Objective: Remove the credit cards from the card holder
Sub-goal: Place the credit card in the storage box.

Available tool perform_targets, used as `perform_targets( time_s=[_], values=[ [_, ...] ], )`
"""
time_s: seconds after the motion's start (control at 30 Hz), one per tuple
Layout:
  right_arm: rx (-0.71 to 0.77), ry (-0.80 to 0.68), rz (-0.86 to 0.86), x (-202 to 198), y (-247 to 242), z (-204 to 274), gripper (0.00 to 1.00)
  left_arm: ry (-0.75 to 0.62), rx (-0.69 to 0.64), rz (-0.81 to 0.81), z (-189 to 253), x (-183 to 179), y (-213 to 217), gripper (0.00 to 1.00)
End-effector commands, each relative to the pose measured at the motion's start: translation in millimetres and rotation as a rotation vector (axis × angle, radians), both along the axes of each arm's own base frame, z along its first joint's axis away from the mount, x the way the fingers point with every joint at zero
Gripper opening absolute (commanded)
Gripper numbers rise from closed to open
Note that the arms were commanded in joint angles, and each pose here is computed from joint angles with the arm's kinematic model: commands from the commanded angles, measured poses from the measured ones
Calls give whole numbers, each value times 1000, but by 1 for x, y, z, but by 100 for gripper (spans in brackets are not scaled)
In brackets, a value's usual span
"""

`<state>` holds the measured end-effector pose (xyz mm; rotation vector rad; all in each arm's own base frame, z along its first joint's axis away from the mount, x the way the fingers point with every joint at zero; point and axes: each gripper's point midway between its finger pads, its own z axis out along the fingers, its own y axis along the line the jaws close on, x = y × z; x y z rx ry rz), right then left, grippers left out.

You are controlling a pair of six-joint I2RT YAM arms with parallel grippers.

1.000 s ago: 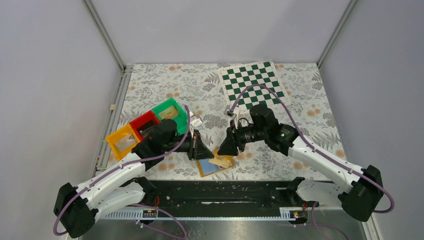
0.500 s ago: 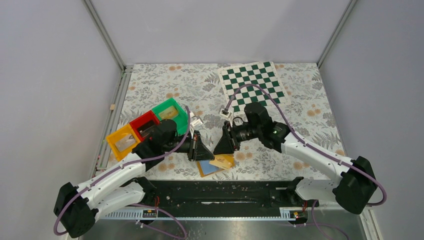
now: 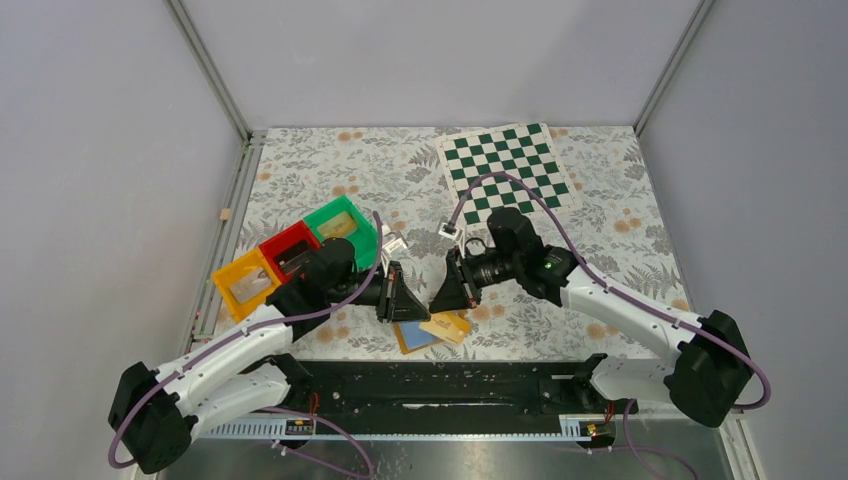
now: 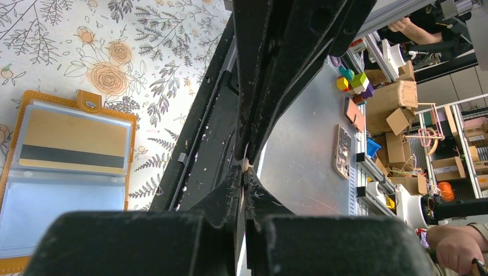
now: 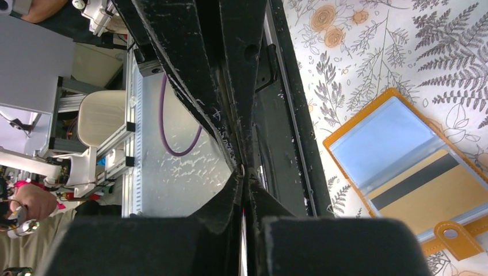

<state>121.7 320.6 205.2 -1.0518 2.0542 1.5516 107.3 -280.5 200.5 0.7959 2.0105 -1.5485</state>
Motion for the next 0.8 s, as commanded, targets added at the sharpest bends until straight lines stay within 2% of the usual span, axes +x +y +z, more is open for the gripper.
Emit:
perform_targets(
  time_s=[0.0,0.07,0.13,0.2,0.3,0.47,0.6,0.77],
  values=[
    [30,-30,-45,2,-3,14,0,-61,-42,9,19,8,-4,15],
    [42,-42,-139,14,-3,21,0,-53,-27,41,18,12,0,37],
    [85,-45,-290,33,-4,34,0,-64,-48,69,26,17,5,45],
    [156,-23,-436,48,-7,48,0,-91,-88,142,36,27,10,48],
    [301,19,-546,55,-13,72,0,-122,-161,264,49,43,15,53],
    [465,86,-741,72,-33,89,0,-70,-334,315,61,47,11,58],
    [552,114,-805,76,-43,93,0,-53,-451,275,71,45,5,59],
    [590,134,-828,77,-48,91,0,-17,-452,291,66,56,-2,58]
  ],
)
